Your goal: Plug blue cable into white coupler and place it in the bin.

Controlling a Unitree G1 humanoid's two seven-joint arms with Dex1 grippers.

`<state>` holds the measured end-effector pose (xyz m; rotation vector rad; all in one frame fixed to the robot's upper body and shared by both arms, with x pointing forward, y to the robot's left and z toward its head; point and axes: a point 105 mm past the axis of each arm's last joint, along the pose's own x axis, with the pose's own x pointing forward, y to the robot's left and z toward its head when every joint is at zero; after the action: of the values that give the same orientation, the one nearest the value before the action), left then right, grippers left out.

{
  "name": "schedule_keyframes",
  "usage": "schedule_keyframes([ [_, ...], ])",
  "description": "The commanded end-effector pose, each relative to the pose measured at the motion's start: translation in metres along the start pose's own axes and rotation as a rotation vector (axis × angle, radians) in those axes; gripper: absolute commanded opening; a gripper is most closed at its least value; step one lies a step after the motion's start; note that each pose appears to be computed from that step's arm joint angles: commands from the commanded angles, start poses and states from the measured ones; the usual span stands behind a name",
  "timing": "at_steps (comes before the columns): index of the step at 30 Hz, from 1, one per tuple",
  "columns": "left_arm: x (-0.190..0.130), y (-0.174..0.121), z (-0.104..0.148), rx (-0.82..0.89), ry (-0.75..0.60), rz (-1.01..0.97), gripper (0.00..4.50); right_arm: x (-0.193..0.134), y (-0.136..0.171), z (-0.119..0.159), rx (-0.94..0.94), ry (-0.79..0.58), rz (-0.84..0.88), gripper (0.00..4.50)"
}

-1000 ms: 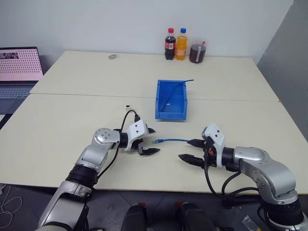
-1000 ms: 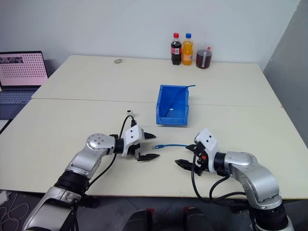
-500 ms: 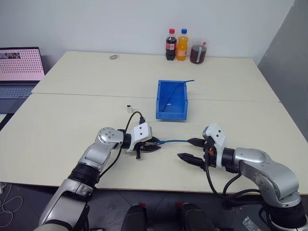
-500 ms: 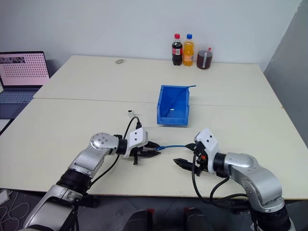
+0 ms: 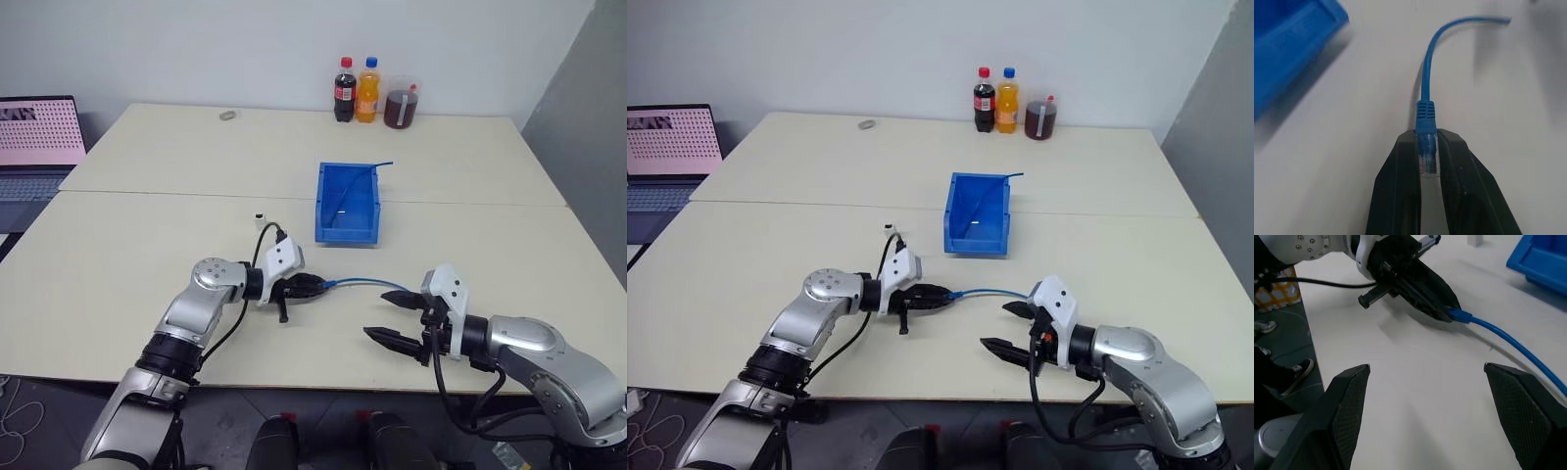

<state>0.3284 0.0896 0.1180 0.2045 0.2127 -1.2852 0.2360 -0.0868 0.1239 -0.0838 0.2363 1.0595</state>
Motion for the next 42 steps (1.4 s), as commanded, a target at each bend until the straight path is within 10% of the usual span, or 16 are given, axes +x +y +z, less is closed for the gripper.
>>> schedule_keyframes([
  [1,-0.001,-0.014,0.046,-0.077,-0.149,-0.09,0.24,0.001,0.005,0.011,0.029,-0.101,-0.008,3.95],
  [14,-0.011,-0.037,0.062,-0.226,-0.182,-0.219,0.24,0.002,-0.013,0.05,0.272,-0.365,0.03,3.95],
  [34,-0.011,-0.039,0.058,-0.247,-0.187,-0.23,0.24,0.016,-0.019,0.051,0.328,-0.357,0.114,3.95],
  [42,-0.011,-0.045,0.056,-0.25,-0.171,-0.261,0.24,0.022,-0.016,0.051,0.319,-0.34,0.156,2.31],
])
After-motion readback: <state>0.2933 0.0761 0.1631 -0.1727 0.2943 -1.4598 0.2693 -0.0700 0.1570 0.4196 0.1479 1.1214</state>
